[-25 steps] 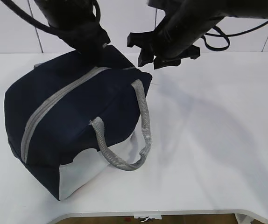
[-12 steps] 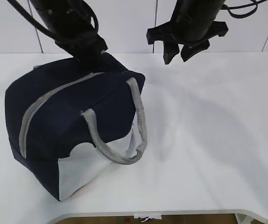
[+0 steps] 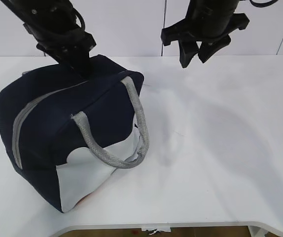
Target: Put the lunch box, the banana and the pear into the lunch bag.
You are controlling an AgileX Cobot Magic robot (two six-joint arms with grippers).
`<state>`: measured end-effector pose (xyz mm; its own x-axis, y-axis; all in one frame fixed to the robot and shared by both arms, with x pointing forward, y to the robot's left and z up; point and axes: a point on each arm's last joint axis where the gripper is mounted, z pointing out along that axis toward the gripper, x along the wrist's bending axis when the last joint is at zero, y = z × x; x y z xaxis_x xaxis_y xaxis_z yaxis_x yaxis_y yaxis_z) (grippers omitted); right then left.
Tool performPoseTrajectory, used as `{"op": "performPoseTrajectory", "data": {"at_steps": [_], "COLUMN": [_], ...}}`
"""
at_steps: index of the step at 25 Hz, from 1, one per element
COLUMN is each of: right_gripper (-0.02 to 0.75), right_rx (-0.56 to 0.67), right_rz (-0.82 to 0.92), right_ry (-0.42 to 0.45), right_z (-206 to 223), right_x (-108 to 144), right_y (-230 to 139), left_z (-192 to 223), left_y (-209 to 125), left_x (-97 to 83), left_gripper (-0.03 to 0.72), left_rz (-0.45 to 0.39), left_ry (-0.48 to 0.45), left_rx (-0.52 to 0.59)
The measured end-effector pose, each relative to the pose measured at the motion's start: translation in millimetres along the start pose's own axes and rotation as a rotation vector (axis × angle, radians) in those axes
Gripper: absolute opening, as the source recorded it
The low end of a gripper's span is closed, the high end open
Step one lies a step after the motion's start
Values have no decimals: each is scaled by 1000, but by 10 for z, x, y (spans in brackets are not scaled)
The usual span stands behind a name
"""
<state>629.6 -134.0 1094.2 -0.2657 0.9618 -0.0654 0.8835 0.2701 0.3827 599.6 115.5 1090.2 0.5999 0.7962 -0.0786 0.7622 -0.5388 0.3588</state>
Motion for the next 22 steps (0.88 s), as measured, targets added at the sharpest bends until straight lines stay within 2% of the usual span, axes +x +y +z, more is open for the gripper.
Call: {"op": "performPoseTrajectory", "data": {"at_steps": [4, 5, 6, 8, 11, 12, 15, 16, 17, 21, 22], "right_gripper": [321, 319, 317, 316, 316, 316, 315, 315, 314, 314, 314], "right_rx": [-14, -25, -39, -67, -120, -130, -170, -180, -188, -218, -230], "right_rz": [-3, -3, -4, -4, -1, 0, 1, 1, 0, 1, 2], "right_ry": [37, 47, 58, 74, 90, 91, 95, 96, 97, 100, 101], "right_z": [-103, -163, -243, -390, -679, -739, -1025, -1115, -1204, -1492, -1569], "right_x": [18, 19, 17, 9, -24, -34, -89, -109, -130, -207, -229], "right_y": [-11, -17, -27, -45, -104, -129, -299, -376, -464, -818, -923], "left_z": [-58, -224, -224, -463, -540, -735, -889, -1112, -1132, -1374, -1535], "left_y": [30, 59, 59, 37, 6, -56, -181, -292, -358, -568, -714], "left_x": [2, -21, -21, -61, -80, -120, -163, -214, -228, -274, -297], "left_gripper": [320, 327, 327, 328, 329, 329, 329, 329, 329, 329, 328], "left_rz": [0, 5, 5, -40, -64, -78, -79, -74, -75, -63, -53], "left_ry": [3, 7, 7, 11, 8, 11, 12, 17, 16, 48, 79], "left_rx": [-16, -57, -57, -109, -123, -161, -179, -222, -217, -254, -280]}}
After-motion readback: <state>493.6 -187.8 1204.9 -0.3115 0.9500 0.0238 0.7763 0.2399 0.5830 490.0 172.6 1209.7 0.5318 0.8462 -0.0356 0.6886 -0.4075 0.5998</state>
